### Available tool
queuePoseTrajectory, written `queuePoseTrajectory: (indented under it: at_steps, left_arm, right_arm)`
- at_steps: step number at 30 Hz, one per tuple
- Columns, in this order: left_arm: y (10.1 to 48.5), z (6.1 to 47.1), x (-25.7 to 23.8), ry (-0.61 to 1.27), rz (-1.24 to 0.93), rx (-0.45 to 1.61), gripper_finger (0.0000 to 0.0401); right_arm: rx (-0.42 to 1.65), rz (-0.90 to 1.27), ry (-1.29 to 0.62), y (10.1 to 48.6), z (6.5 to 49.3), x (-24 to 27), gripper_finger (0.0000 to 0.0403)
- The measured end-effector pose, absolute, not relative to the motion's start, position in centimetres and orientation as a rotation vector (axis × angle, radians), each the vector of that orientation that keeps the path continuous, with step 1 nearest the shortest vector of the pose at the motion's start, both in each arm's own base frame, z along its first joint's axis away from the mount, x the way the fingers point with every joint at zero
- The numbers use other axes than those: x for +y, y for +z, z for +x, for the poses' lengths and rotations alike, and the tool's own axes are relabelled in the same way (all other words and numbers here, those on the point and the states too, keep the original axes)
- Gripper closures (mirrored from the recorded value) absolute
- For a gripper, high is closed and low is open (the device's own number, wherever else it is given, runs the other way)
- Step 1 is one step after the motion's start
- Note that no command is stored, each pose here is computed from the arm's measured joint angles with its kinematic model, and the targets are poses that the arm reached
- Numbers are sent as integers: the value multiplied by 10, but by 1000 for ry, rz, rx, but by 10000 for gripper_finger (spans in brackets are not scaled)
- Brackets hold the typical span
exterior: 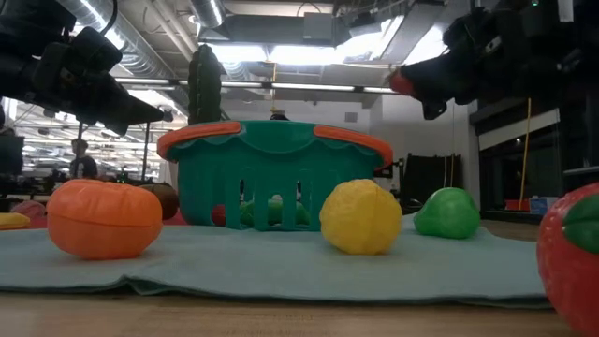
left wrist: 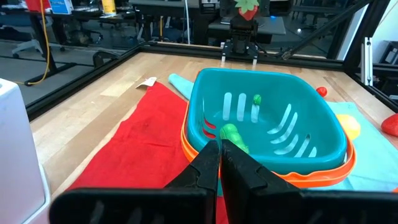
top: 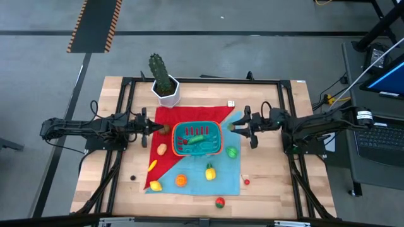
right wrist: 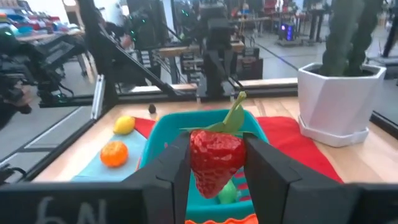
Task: Build produce basket
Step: Put the red strawberry into the blue basket
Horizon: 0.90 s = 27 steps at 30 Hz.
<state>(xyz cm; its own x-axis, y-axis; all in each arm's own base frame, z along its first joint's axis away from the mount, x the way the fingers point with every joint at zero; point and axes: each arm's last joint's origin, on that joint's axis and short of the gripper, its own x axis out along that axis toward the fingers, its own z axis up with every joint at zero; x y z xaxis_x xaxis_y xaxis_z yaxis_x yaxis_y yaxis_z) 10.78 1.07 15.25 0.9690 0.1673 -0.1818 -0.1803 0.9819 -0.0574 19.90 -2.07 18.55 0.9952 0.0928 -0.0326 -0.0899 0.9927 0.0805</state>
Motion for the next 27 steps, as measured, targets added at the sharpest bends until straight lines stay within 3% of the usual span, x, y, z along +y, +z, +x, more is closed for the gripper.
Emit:
queuePoseTrajectory:
  at_steps: [27]
  left_arm:
    - [153,108,11,176,-73,177,393]
  right_arm:
    - [171,-52,195,208,293,-22,278]
